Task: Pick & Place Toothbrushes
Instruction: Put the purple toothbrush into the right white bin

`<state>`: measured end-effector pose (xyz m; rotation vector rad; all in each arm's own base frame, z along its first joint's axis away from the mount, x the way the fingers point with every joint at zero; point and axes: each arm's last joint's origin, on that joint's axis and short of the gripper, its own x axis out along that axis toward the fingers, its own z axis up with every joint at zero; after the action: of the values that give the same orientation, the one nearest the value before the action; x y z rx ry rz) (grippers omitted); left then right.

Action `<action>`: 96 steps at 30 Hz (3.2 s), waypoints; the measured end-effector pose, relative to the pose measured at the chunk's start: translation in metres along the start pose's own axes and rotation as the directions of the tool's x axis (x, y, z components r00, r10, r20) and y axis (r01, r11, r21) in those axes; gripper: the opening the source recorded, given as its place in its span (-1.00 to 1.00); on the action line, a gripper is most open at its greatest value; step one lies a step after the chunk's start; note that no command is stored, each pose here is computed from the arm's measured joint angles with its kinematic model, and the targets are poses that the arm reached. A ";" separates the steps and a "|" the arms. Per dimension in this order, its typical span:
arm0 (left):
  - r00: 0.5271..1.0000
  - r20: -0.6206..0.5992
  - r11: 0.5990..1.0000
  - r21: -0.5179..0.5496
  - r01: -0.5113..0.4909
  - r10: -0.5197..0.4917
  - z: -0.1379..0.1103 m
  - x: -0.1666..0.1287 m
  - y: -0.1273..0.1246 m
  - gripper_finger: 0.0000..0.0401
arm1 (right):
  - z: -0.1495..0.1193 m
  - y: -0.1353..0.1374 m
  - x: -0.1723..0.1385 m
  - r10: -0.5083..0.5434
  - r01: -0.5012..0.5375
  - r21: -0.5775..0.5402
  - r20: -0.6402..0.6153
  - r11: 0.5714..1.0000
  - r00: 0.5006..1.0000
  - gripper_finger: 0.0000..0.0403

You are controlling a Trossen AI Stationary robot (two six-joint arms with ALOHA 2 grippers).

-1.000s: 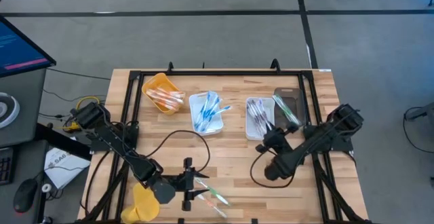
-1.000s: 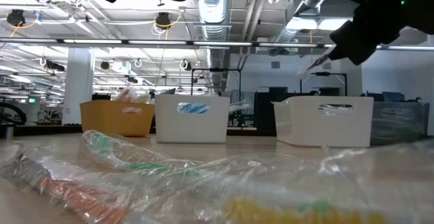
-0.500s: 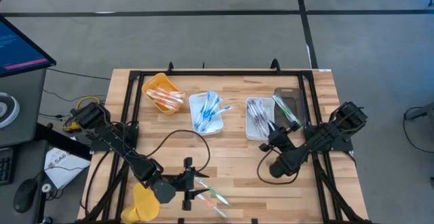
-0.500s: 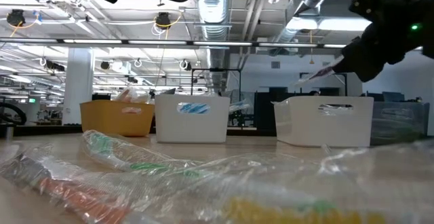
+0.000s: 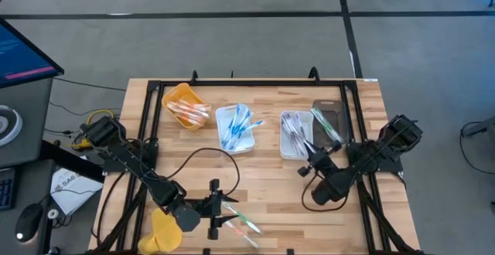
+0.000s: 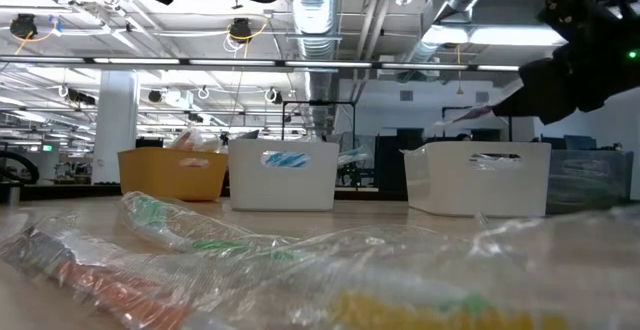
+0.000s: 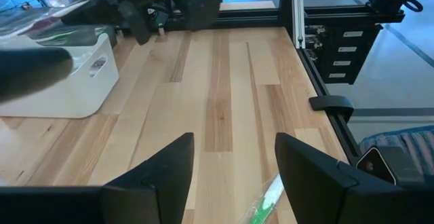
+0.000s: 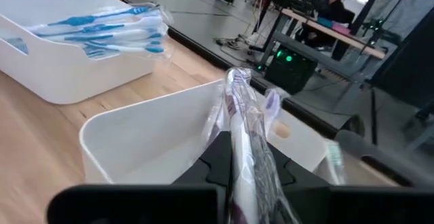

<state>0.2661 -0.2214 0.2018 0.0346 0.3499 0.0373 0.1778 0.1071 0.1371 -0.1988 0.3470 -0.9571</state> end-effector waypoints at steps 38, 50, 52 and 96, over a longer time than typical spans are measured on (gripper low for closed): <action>1.000 0.000 1.000 0.025 -0.005 0.005 0.000 0.001 0.001 -0.01 | -0.036 -0.017 -0.005 0.115 -0.188 0.292 0.249 0.938 0.962 -0.91; 1.000 0.000 1.000 0.025 -0.005 0.005 0.000 0.001 0.001 -0.01 | -0.036 -0.015 -0.005 0.114 -0.193 0.321 0.248 0.927 0.962 -0.88; 1.000 0.000 1.000 0.025 -0.005 0.005 0.000 0.001 0.001 -0.01 | -0.036 -0.013 -0.004 0.109 -0.193 0.345 0.247 0.919 0.963 -0.87; 1.000 -0.001 1.000 0.022 -0.005 0.005 0.000 0.001 0.001 -0.01 | 0.004 0.037 0.048 0.024 0.008 0.191 -0.164 0.982 0.986 -0.71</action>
<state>0.2672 -0.2200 0.2018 0.0570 0.3508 0.0385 0.2331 0.0885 0.1194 0.0585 0.4055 -0.9952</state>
